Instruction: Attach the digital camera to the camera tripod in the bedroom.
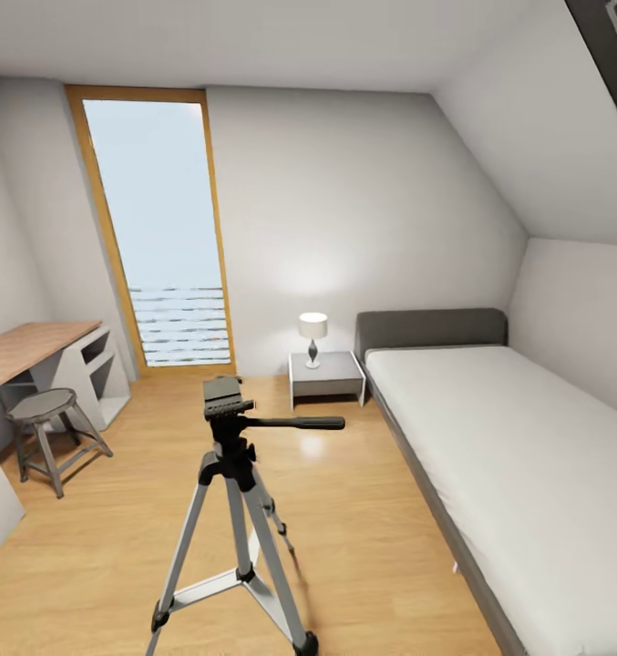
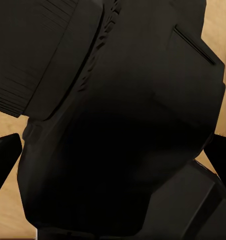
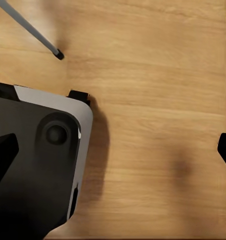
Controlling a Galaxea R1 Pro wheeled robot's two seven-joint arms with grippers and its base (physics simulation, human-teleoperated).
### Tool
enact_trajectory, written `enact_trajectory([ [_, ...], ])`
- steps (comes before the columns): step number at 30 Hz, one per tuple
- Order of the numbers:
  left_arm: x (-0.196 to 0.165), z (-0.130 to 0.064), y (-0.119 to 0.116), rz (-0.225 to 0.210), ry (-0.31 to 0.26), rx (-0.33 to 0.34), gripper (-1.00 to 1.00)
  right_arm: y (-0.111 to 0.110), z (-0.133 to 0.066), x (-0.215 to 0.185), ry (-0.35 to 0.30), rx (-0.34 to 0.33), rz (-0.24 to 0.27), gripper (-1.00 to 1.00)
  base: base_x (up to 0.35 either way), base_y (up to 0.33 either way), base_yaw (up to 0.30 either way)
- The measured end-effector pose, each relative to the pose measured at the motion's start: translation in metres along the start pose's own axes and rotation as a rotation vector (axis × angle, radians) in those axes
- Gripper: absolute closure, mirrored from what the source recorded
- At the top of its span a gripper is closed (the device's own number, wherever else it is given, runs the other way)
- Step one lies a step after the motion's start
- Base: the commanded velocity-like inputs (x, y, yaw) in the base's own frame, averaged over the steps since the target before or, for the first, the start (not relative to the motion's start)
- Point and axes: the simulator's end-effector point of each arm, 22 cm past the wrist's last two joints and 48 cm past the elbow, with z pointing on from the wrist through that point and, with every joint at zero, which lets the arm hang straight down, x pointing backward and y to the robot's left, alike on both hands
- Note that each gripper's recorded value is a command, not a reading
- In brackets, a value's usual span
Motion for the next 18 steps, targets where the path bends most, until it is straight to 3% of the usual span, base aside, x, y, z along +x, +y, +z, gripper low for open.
enact_trajectory([
  [9, -0.0007, 0.0000, 0.0013, -0.002, -0.001, -0.002, 1.00, 0.0056, 0.0004, 0.0006, 0.006, -0.007, 0.000, -1.00, -0.048, -0.092, 0.013],
  [18, -0.0012, 0.0000, 0.0022, -0.005, -0.002, -0.003, 1.00, 0.0048, 0.0004, 0.0006, 0.006, -0.005, -0.002, -1.00, -0.003, -0.006, 0.213],
])
